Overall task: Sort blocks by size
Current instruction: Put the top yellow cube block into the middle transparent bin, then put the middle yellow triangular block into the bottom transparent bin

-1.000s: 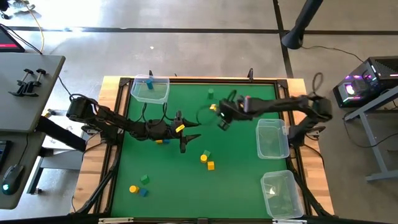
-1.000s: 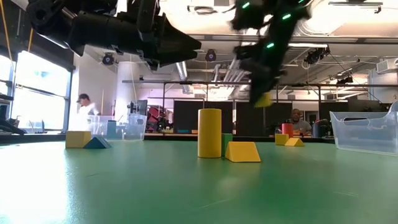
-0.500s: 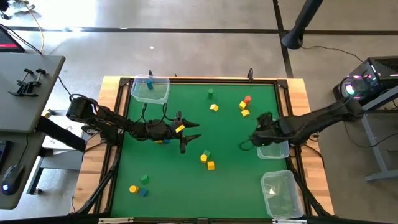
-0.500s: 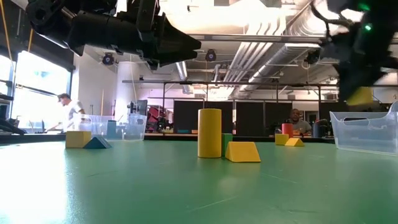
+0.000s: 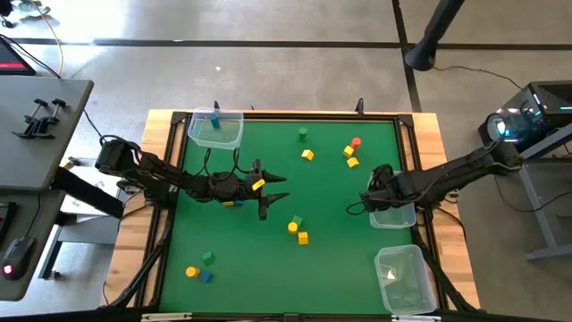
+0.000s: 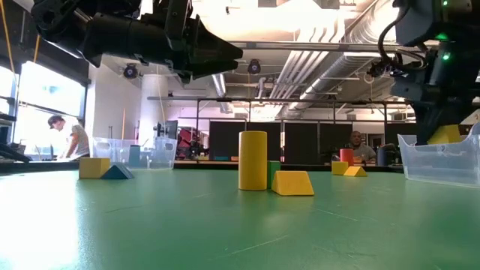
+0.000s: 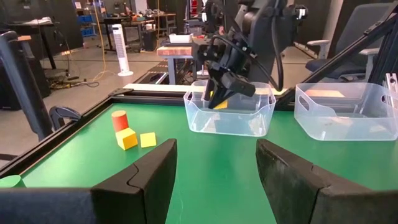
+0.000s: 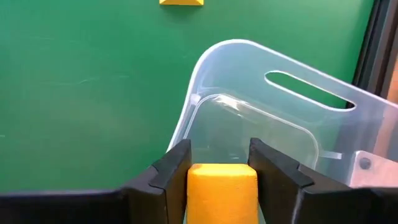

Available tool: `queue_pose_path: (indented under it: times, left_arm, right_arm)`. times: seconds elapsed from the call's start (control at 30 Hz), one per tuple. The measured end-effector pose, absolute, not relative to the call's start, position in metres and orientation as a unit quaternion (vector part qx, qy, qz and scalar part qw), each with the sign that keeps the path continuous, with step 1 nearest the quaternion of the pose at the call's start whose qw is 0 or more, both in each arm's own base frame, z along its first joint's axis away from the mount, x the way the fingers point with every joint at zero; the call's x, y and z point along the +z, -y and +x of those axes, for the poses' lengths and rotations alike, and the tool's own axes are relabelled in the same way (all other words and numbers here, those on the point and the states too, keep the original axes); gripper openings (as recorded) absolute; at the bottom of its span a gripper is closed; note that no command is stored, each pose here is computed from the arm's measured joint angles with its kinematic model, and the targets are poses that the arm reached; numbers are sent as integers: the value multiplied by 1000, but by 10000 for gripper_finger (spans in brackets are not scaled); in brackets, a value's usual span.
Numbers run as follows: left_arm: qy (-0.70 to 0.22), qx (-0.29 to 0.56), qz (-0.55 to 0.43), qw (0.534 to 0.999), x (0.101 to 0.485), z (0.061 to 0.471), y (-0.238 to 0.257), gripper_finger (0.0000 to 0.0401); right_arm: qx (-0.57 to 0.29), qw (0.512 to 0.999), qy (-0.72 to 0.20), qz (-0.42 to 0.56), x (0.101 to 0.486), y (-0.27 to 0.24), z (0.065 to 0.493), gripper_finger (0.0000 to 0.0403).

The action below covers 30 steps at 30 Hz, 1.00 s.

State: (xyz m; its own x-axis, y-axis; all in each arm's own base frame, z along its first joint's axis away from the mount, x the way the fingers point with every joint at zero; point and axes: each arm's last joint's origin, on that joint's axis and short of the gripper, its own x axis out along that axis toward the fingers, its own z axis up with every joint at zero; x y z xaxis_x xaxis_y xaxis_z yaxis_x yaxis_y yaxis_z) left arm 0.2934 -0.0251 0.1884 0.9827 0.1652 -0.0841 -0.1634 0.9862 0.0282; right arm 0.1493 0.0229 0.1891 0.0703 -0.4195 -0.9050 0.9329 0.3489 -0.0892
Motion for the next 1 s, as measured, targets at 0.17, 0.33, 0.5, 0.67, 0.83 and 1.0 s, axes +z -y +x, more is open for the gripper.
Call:
queue_pose_path:
  times: [0.17, 0.33, 0.5, 0.67, 0.83, 1.0]
  left_arm:
    - [-43, 83, 11, 996, 188, 293, 25, 207]
    - [-43, 83, 10, 996, 188, 293, 25, 207]
    - [-43, 82, 10, 996, 188, 293, 25, 207]
    - [-38, 82, 10, 996, 189, 293, 25, 207]
    - [-31, 82, 8, 996, 191, 294, 25, 207]
    - [-31, 82, 8, 996, 191, 294, 25, 207]
  right_arm:
    - [-515, 676, -460, 258, 190, -18, 148, 159]
    - [-530, 678, -453, 235, 191, -15, 146, 160]
    - [-534, 691, -438, 213, 196, -14, 147, 161]
    - [-507, 732, -412, 194, 217, -15, 161, 161]
    - [-430, 815, -365, 131, 237, -17, 188, 161]
    - [-359, 856, -350, 124, 239, -4, 216, 161]
